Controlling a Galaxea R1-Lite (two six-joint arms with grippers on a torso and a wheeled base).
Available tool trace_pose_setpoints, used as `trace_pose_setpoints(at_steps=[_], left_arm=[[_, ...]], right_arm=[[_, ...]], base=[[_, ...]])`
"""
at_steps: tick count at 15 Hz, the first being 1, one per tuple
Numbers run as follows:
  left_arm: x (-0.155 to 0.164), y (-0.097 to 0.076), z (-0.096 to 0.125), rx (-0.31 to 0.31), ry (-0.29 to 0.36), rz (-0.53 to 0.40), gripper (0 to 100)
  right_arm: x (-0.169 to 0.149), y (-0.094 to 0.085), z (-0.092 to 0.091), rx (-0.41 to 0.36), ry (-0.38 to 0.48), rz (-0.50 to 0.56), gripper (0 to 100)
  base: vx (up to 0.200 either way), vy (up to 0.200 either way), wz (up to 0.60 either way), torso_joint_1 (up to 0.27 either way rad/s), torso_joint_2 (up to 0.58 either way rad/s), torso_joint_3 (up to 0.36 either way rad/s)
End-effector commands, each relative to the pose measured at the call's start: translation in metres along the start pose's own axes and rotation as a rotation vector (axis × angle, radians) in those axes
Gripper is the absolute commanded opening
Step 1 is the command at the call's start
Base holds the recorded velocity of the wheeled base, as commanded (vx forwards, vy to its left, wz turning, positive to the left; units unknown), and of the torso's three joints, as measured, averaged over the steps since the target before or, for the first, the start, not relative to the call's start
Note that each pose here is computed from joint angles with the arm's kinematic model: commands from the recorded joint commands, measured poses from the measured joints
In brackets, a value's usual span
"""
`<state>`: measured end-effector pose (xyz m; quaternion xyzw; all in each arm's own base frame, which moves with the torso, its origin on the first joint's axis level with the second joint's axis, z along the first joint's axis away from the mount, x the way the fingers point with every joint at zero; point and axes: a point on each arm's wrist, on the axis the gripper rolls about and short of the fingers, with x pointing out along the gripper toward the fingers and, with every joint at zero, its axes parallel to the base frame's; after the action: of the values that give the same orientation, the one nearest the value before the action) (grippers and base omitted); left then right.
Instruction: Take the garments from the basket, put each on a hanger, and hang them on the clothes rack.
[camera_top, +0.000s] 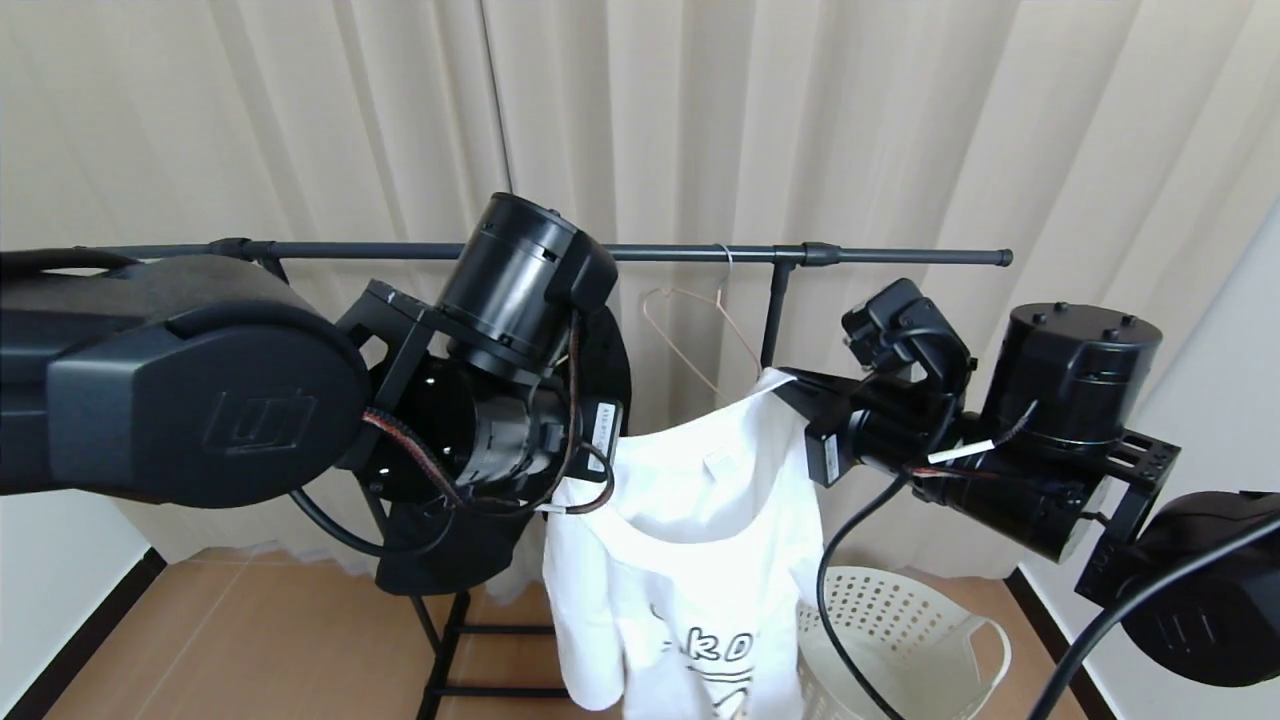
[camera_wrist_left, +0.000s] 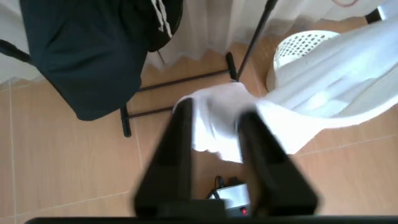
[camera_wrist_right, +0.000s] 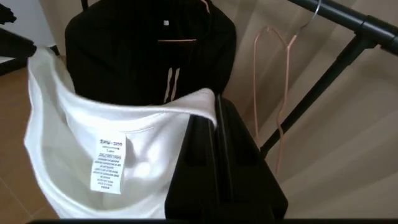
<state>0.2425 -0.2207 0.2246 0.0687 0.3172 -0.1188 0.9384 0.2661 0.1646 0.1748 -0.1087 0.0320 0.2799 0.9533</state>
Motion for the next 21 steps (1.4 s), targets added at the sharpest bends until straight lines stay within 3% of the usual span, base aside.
trace_pose_setpoints(at_steps=[1, 4, 7, 9, 12, 15, 17, 21], left_arm=[[-0.006, -0.001, -0.002, 0.005, 0.003, -0.037, 100], [-0.01, -0.002, 0.001, 0.001, 0.011, -0.118, 100], [0.002, -0.004, -0.003, 0.005, 0.042, -0.109, 100], [0.009, -0.006, -0.007, 0.011, 0.062, -0.102, 100], [0.013, -0.008, -0.005, -0.007, 0.051, -0.101, 100], [0.013, -0.009, -0.006, -0.001, 0.048, -0.1, 100], [0.012, -0.01, -0.005, 0.0, 0.045, -0.102, 100], [0.013, -0.01, -0.005, 0.0, 0.044, -0.104, 100]], right_arm=[[-0.011, -0.009, 0.007, -0.02, -0.025, -0.029, 0], [-0.027, -0.017, 0.012, -0.068, -0.043, -0.056, 0], [-0.073, -0.028, 0.011, -0.254, -0.068, -0.004, 0], [-0.096, -0.036, 0.012, -0.333, -0.061, 0.016, 0], [-0.113, -0.055, 0.013, -0.35, 0.005, -0.027, 0], [-0.105, -0.094, -0.006, -0.419, 0.128, -0.151, 0], [-0.1, -0.101, -0.011, -0.42, 0.155, -0.162, 0], [-0.099, -0.104, -0.011, -0.42, 0.158, -0.172, 0]], base=[[0.0, 0.0, 0.0, 0.0, 0.0, 0.0], [0.0, 0.0, 0.0, 0.0, 0.0, 0.0], [0.0, 0.0, 0.0, 0.0, 0.0, 0.0], [0.0, 0.0, 0.0, 0.0, 0.0, 0.0], [0.0, 0.0, 0.0, 0.0, 0.0, 0.0], [0.0, 0.0, 0.0, 0.0, 0.0, 0.0], [0.0, 0.0, 0.0, 0.0, 0.0, 0.0], [0.0, -0.2, 0.0, 0.004, 0.0, 0.006]])
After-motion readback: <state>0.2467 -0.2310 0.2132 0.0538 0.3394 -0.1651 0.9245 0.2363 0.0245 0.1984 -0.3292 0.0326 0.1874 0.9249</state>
